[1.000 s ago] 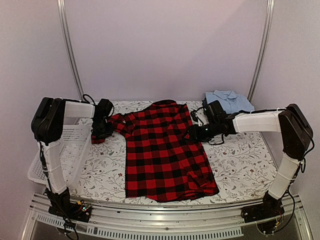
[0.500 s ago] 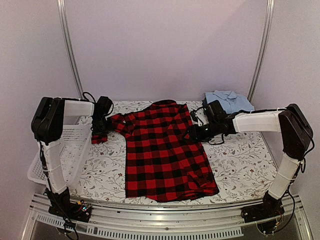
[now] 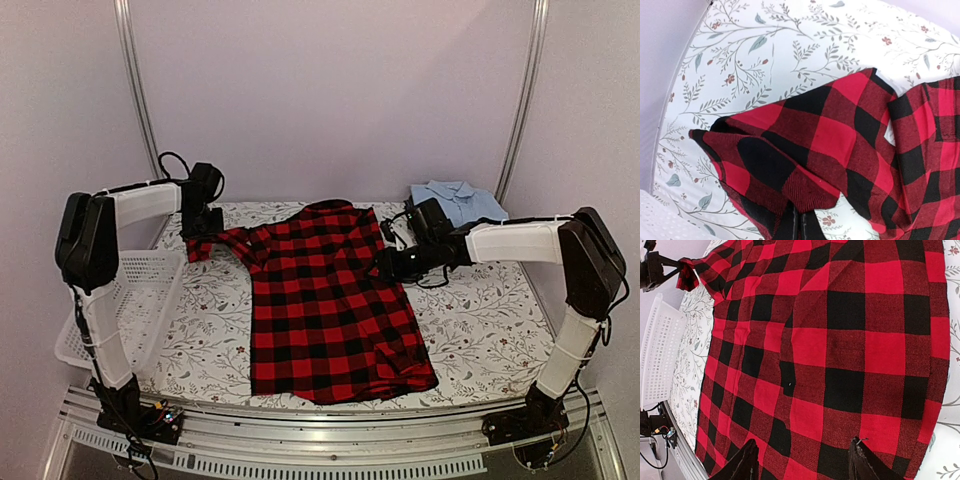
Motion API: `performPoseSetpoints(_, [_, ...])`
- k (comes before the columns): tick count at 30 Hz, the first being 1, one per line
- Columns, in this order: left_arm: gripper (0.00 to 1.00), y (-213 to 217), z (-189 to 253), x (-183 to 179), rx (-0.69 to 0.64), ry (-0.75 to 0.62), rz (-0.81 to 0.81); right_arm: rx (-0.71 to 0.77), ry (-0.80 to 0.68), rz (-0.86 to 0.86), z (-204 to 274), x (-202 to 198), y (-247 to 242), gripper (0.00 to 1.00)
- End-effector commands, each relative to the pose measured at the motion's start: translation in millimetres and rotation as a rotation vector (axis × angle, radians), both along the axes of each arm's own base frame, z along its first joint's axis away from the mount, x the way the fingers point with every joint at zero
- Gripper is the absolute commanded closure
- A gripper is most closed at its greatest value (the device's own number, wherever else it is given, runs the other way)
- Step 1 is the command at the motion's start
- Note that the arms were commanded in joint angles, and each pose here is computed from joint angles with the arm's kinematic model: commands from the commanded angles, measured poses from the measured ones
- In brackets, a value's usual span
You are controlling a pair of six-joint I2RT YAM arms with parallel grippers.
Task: Fold and stack the long sleeve shirts
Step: Place the sleeve of the 1/3-folded shirt.
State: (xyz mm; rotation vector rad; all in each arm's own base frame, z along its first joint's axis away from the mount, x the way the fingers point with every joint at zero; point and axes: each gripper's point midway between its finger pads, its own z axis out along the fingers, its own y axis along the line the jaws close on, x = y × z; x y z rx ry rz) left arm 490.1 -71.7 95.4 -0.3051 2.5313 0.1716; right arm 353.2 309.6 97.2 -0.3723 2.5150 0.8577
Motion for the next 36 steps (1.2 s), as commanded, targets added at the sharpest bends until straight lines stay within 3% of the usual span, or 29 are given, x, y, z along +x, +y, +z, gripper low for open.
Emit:
performPoseSetpoints(1, [1.00,-19.1,53.5,9.3,0.027,-0.110,-0.072,-0.001,-0.055,-0.008,21.1,5.1,1.1,0.40])
performPoseSetpoints(6, [1.00,-62.4,75.4,5.0,0.027,-0.150,-0.207,-0.009,-0.064,-0.019,25.2,8.3,0.2,0.40])
performPoseSetpoints(11, [1.00,-133.9,82.0,-23.2,-0.006,-0.169,-0.408,-0.022,-0.075,-0.033,29.1,10.6,-3.1,0.40])
performPoseSetpoints(20, [0.99,-242.4,22.6,-113.8,-0.090,0.006,-0.779,-0.043,-0.084,-0.059,28.0,13.6,-7.5,0.39])
performPoseSetpoints(23, [0.78,-244.3,13.9,-120.9,-0.095,0.042,-0.779,-0.049,-0.091,-0.059,30.4,16.7,-6.8,0.38])
performPoseSetpoints(27, [0.53,-240.9,41.4,-117.5,-0.167,-0.022,-0.718,-0.062,-0.105,-0.045,31.3,19.2,-3.6,0.36])
performPoseSetpoints(32, [0.52,-220.6,55.0,-121.9,-0.280,-0.036,-0.594,-0.098,-0.183,0.023,39.7,12.3,17.7,0.34])
performPoseSetpoints(36, [0.53,-198.4,35.8,-134.2,-0.414,0.022,-0.491,-0.139,-0.253,0.113,41.1,1.2,51.9,0.34])
